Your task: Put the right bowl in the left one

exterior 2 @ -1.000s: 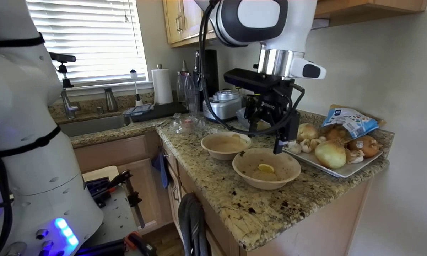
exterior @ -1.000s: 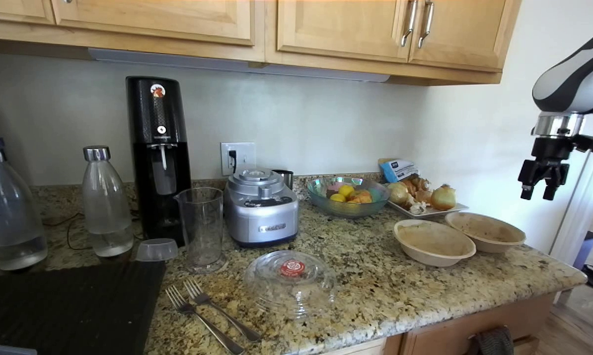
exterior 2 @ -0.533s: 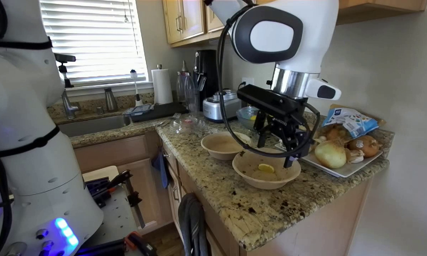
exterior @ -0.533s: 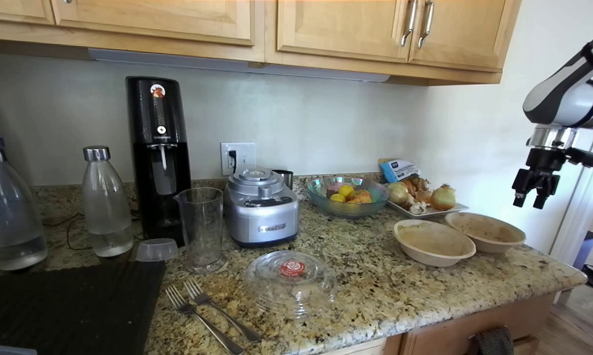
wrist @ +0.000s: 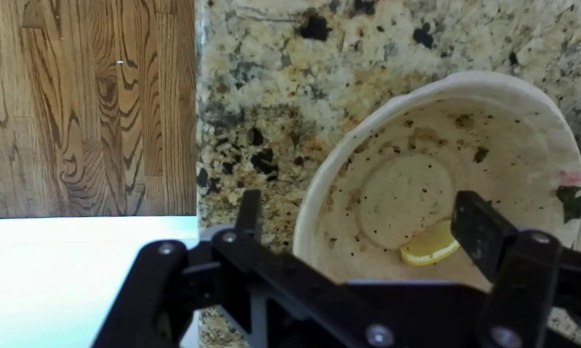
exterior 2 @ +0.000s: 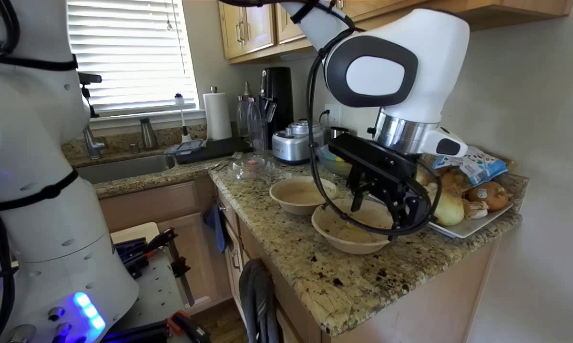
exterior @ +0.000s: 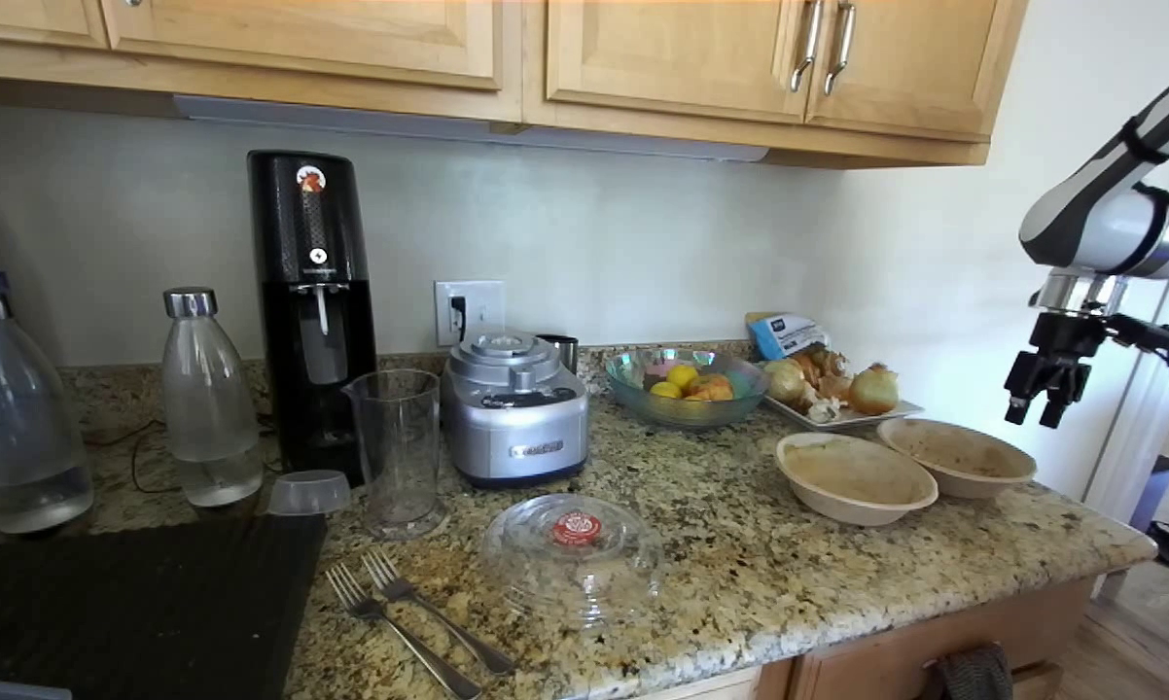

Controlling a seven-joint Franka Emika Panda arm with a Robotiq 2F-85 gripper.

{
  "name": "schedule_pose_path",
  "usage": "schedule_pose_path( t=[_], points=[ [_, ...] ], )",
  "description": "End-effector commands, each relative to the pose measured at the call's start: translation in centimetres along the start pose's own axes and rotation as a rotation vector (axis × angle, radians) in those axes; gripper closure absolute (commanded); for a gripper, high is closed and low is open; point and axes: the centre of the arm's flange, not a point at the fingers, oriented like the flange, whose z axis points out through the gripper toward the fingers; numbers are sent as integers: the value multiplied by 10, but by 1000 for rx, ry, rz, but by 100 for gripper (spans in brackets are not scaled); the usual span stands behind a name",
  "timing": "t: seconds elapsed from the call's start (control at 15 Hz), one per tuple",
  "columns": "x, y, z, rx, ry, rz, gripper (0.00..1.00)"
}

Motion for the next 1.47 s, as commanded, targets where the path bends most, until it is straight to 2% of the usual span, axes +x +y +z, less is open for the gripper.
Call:
schedule_pose_path(
  t=[0.0,0.27,0.73,1.33,1.4],
  points=[
    [0,1,1,0,0,0,0],
    [3,2,5,3,0,-5,0],
    [13,15,32,61,19,-28,0],
    [16,39,37,102,67,-45,0],
    [17,42,39,107,67,-45,3]
  ],
)
